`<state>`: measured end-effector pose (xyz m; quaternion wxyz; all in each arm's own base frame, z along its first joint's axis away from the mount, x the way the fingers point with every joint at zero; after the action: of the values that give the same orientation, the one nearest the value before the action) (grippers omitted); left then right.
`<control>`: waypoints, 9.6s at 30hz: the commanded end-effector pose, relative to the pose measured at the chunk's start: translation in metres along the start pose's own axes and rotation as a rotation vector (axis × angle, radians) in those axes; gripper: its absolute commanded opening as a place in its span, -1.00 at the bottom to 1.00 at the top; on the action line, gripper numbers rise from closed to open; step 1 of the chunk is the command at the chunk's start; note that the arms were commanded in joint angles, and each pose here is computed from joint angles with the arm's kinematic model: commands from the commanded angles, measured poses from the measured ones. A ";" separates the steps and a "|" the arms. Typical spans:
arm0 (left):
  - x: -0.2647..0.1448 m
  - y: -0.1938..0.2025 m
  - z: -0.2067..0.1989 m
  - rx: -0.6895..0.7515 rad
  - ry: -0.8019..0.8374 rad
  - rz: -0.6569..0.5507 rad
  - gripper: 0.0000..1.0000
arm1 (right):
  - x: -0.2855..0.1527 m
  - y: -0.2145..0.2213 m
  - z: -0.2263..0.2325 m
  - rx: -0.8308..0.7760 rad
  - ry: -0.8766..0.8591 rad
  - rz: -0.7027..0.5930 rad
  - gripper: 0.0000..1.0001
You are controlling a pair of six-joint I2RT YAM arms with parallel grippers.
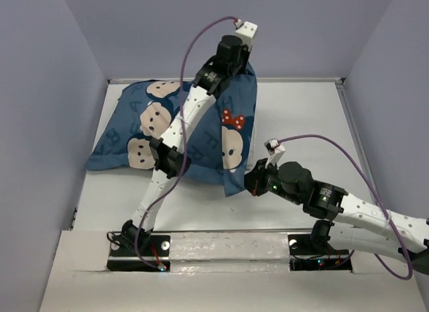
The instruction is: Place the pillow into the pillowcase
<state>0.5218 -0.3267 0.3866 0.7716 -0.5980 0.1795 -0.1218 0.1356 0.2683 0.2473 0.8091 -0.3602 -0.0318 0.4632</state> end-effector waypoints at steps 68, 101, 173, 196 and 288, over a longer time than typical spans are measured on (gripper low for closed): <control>-0.333 0.301 0.088 -0.876 -0.552 -0.035 0.98 | -0.027 0.009 -0.132 0.330 -0.032 0.047 0.66; -0.303 0.270 0.125 -0.853 -0.445 -0.420 -1.00 | 0.016 -0.034 -0.127 0.200 -0.119 0.029 -1.00; -0.155 0.141 -0.168 0.358 0.025 0.359 0.93 | 0.054 -0.111 -0.248 0.330 0.357 -0.111 -0.16; -0.148 0.214 -0.055 0.164 -0.227 0.407 -0.80 | 0.067 -0.155 -0.186 0.118 0.428 -0.168 -1.00; -0.221 0.171 -0.017 -0.876 0.338 -0.192 -1.00 | 0.234 -0.005 -0.208 -0.145 0.559 -0.135 -0.34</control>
<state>0.3154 -0.2110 0.2121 0.4088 -0.8477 0.3075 -0.1407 0.3376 0.3430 0.0508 0.8010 -0.4900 0.0975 0.3297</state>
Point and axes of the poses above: each gripper's point midway between its finger pads, its own x axis out along the fingers, its own z axis along the line the jaws close on, y = z × x, the point moved 3 cm from there along -x, back along the fingers, and after that the axes turned 12 degrees about x, right-handed, at the moved point
